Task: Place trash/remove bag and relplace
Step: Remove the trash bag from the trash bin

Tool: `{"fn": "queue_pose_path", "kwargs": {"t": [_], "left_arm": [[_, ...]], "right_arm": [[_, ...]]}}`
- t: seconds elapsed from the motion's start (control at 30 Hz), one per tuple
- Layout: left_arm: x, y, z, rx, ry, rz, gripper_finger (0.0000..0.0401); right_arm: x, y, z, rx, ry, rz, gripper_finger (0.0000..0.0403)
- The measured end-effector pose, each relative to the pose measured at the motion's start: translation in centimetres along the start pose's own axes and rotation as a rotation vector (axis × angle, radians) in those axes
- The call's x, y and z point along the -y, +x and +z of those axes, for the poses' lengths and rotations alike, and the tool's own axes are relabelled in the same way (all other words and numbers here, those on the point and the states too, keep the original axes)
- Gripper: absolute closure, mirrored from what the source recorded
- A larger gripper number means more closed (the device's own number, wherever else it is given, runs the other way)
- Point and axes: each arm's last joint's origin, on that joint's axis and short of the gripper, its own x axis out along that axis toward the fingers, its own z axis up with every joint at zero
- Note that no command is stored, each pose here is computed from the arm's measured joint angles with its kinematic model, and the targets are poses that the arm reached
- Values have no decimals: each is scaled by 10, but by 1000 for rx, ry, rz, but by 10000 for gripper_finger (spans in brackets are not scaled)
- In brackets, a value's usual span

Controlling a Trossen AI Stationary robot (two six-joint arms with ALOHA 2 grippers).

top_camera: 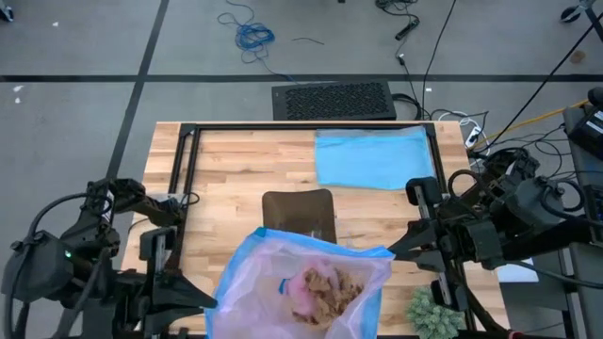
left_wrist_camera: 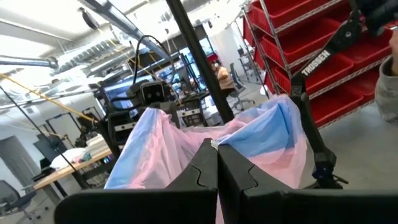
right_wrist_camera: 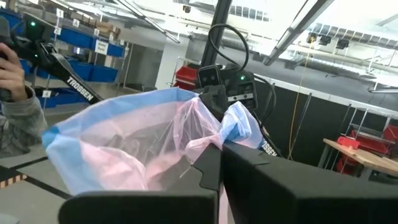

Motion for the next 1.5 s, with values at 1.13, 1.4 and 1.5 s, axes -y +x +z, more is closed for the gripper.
{"fn": "queue_pose_path", "kwargs": {"t": [1.13, 1.4, 1.5], "left_arm": [[83, 45, -163, -670, 38, 457, 401], [95, 43, -183, -660, -49, 514, 401], [101, 43, -196, -668, -53, 532, 401]], "right_arm": [[-31, 68, -165, -894, -182, -140, 403], [-29, 62, -213, -1019, -165, -193, 403], [-30, 55, -241, -1031, -147, -209, 403]]}}
